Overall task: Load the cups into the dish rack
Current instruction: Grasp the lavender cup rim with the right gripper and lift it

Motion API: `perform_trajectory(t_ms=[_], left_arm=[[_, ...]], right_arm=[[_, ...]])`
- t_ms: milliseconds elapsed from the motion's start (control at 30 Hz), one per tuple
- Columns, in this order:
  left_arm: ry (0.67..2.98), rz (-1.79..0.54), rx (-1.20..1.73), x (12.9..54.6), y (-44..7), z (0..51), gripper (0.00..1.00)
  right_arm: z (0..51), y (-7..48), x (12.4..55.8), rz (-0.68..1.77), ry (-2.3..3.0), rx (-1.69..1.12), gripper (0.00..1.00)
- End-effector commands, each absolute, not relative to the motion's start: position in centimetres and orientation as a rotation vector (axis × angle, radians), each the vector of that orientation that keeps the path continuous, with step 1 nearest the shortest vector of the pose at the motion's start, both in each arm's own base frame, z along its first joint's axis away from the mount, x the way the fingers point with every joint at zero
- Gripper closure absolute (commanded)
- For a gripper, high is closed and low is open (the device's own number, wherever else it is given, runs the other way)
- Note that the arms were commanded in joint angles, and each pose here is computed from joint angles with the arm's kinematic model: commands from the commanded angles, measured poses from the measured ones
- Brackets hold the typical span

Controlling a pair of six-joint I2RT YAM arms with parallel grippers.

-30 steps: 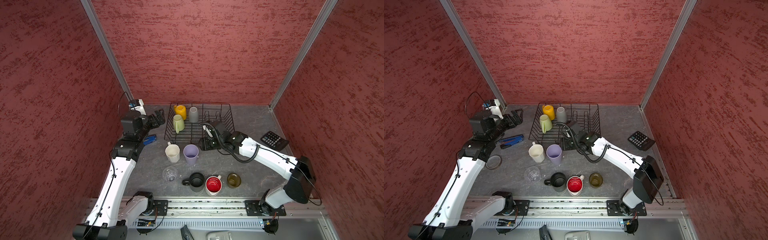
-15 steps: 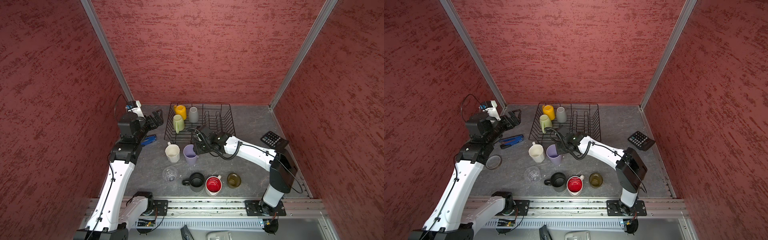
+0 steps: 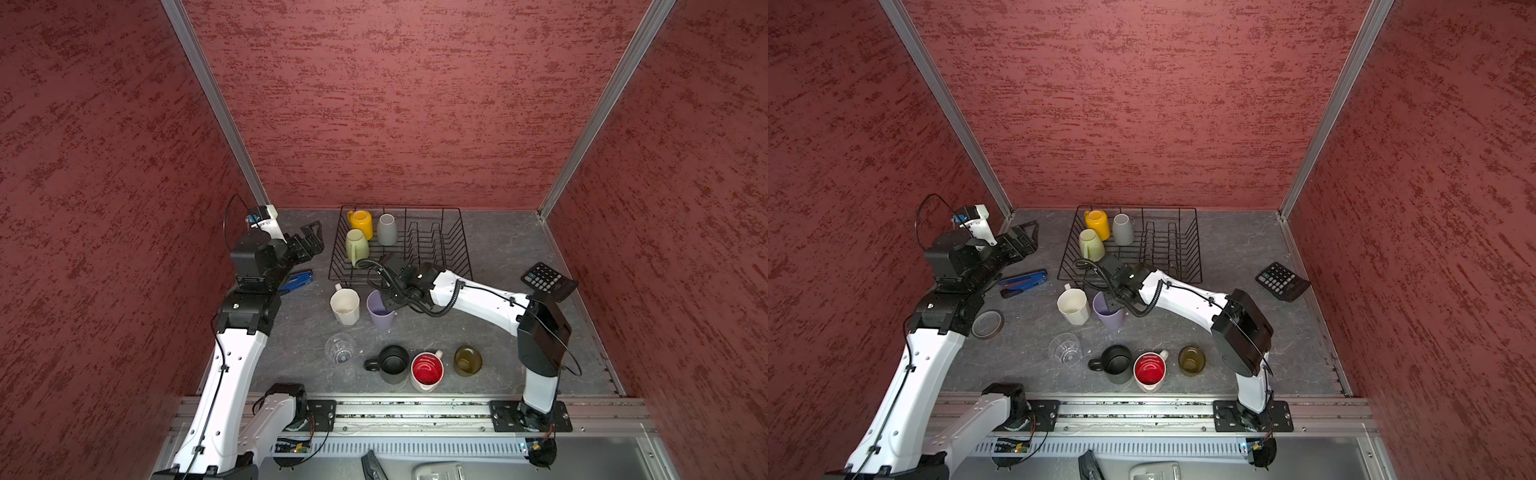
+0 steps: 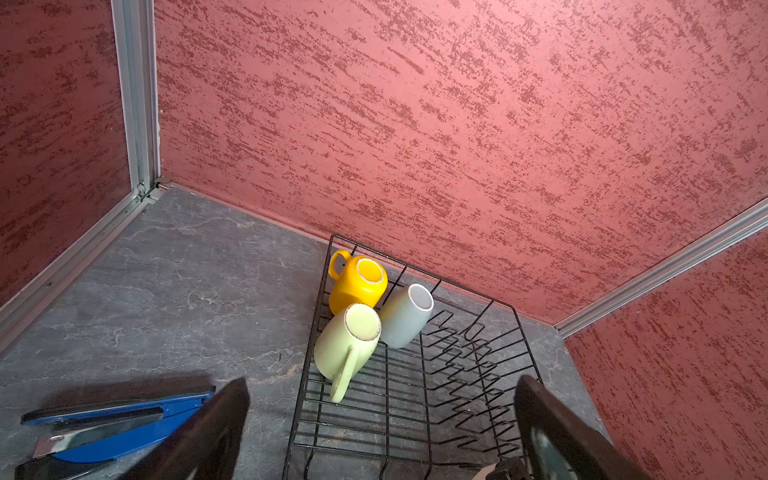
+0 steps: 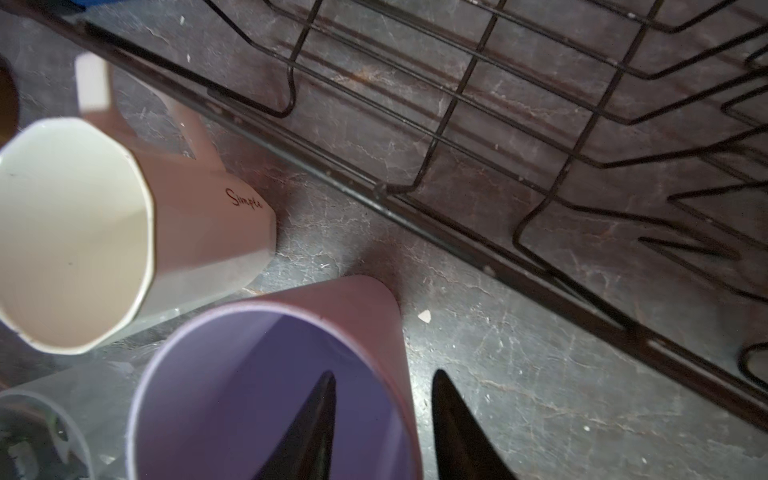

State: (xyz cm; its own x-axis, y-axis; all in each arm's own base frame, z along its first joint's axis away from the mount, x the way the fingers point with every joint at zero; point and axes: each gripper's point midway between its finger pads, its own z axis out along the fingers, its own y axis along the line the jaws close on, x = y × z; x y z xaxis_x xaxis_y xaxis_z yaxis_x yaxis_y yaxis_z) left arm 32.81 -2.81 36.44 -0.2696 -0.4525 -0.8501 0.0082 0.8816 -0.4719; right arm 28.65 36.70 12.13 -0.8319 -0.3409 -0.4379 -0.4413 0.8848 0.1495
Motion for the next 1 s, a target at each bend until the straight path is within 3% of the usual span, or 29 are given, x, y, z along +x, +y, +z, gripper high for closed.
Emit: perform_trajectory(t_ms=[0, 333, 667, 967], left_arm=[[1.782, -0.474, -0.342, 32.7, -2.7, 36.7, 0.00], [1.783, -0.507, -0.371, 33.0, -2.4, 36.1, 0.01], [1.726, -0.628, -0.340, 32.9, -2.9, 36.7, 0.00], [1.615, -0.924, -0.174, 32.5, -6.1, 38.8, 0.00]], right_arm=[[12.5, 36.1, 29.0, 0.240, 2.620, -0.605, 0.68], [14.7, 35.6, 28.6, 0.213, 2.563, -0.675, 1.00], [21.7, 34.4, 27.0, 0.385, 2.450, -0.659, 1.00], [31.1, 30.1, 29.7, 0.842, 2.241, -0.364, 1.00]])
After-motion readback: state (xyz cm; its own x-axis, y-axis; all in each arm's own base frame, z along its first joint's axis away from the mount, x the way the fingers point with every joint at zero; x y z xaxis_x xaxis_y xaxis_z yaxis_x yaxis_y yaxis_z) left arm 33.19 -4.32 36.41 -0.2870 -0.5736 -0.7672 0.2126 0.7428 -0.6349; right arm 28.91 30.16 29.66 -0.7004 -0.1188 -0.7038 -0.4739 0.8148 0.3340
